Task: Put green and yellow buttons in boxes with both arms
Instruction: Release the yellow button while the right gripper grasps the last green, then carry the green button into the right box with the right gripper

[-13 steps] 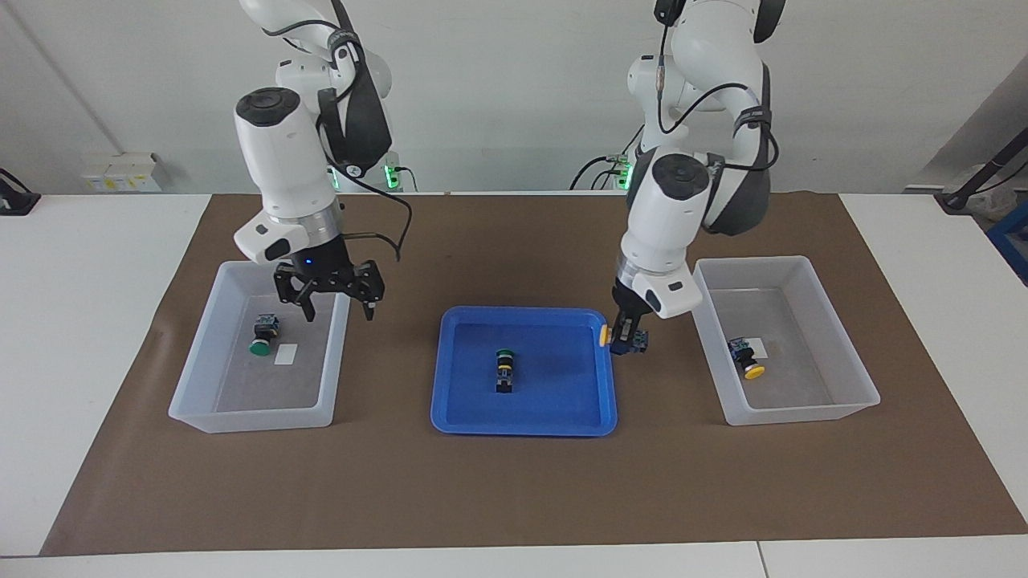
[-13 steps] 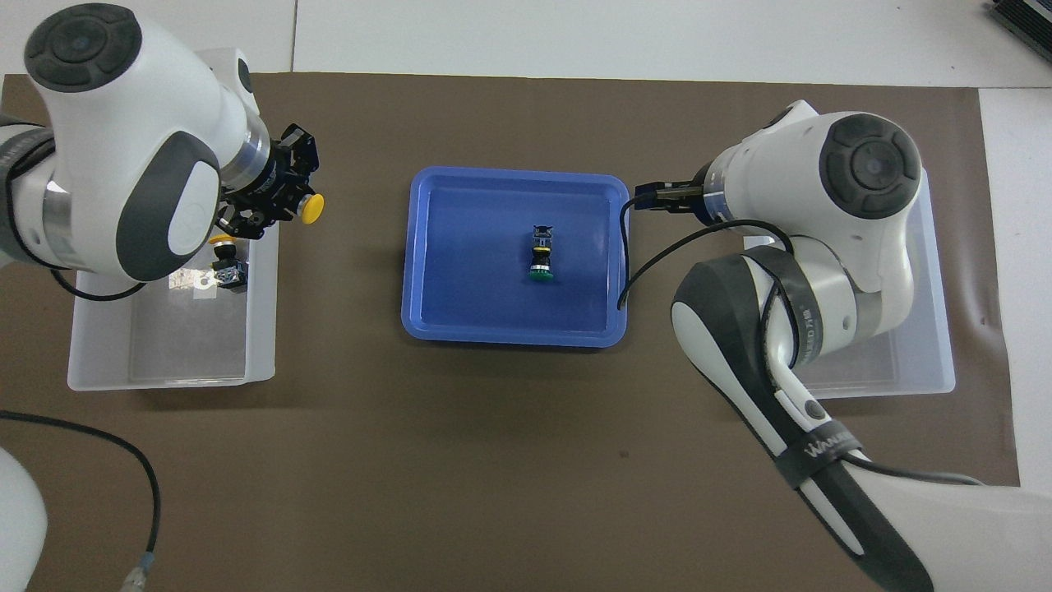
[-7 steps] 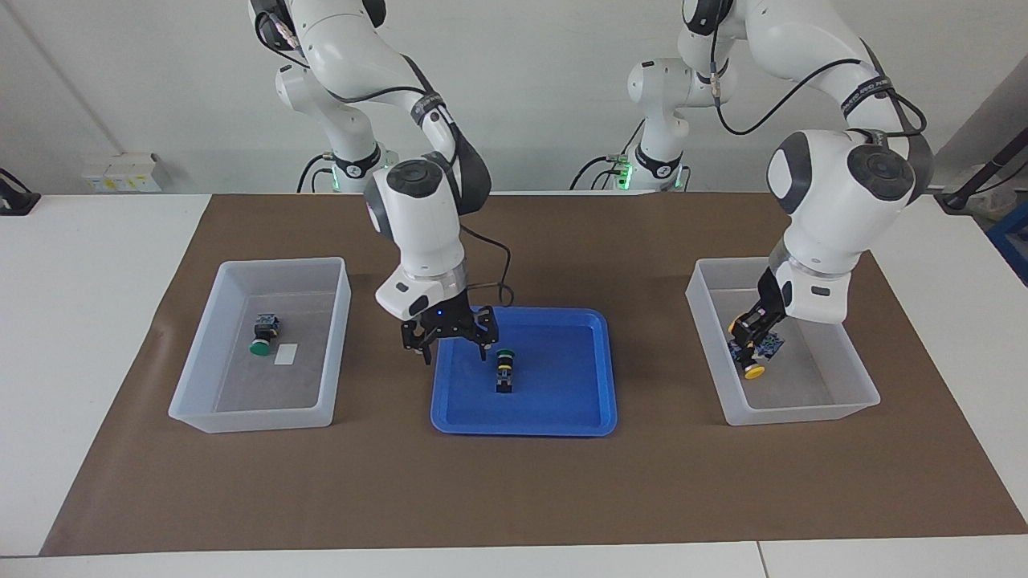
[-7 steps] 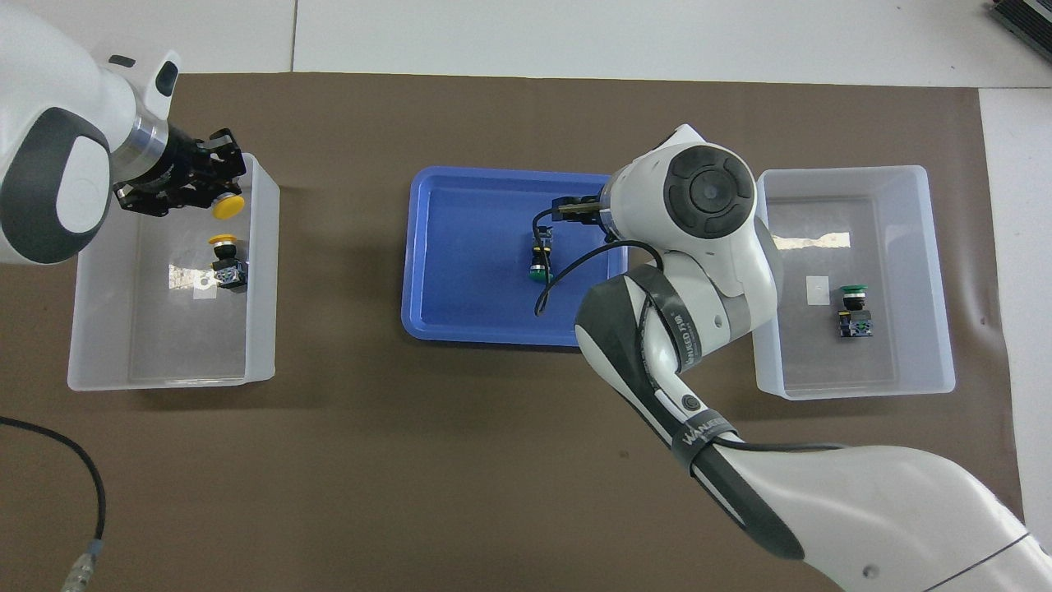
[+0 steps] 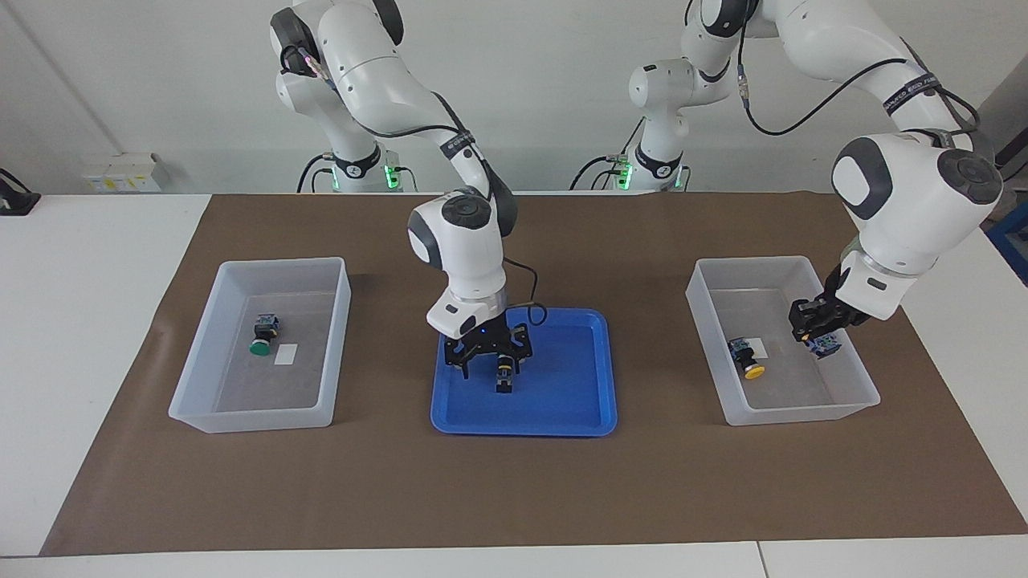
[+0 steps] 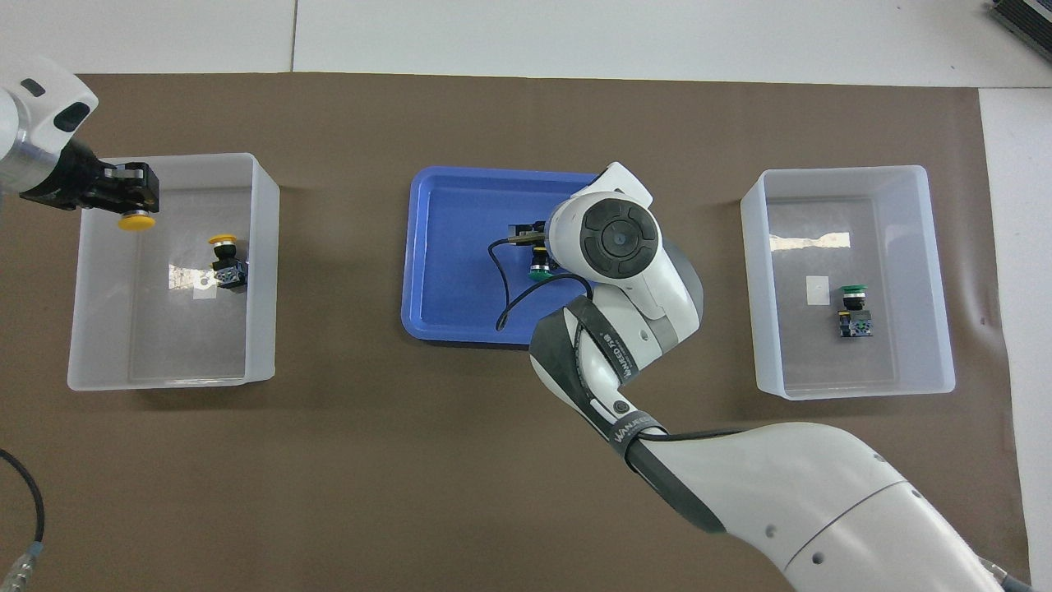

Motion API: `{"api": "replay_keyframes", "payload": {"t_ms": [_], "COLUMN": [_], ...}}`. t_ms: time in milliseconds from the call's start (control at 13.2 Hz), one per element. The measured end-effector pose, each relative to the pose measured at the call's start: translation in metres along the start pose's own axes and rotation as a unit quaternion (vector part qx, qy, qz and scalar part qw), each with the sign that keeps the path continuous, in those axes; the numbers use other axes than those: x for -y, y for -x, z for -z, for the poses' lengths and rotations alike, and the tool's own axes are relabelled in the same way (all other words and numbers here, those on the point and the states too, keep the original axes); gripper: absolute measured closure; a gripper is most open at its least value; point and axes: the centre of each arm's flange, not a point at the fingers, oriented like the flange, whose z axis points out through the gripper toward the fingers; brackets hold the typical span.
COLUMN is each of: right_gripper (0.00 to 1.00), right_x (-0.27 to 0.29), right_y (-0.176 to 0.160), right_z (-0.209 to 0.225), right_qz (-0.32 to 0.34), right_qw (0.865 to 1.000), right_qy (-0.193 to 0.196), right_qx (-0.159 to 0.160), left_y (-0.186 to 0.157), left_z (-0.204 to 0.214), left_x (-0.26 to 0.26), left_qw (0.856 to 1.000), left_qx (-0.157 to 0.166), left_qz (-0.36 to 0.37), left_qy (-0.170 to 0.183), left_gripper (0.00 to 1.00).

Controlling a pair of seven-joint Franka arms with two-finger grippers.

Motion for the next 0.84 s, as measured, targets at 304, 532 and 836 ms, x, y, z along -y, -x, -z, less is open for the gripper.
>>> {"api": "replay_keyframes", "payload": {"t_ms": [304,532,836], "right_gripper": [0.07,0.43,0.68], "right_x": [0.000,0.000,-0.007], "right_y": [0.007,0.007,0.004], "right_z": [-0.019,-0.019,-0.017], "right_qz": [0.010,0.017,0.014], "right_qw": [1.000,1.000,1.000], "right_qy": [0.007,0.011,0.016], "right_qx": [0.004,0.001,0.002], "left_y": [0.018,0.027,0.035], "left_z": [-0.045,-0.077,-0.108], "left_x": [0.038,0.045,0.040], "left_qw": [0.999,0.998,0.997], "left_qx": [-0.018,-0.034,-0.044], "left_qz": [-0.047,-0.054,-0.058], "left_qy": [-0.004,-0.007,-0.007], "left_gripper": [0.60,0.60,0.60]}}
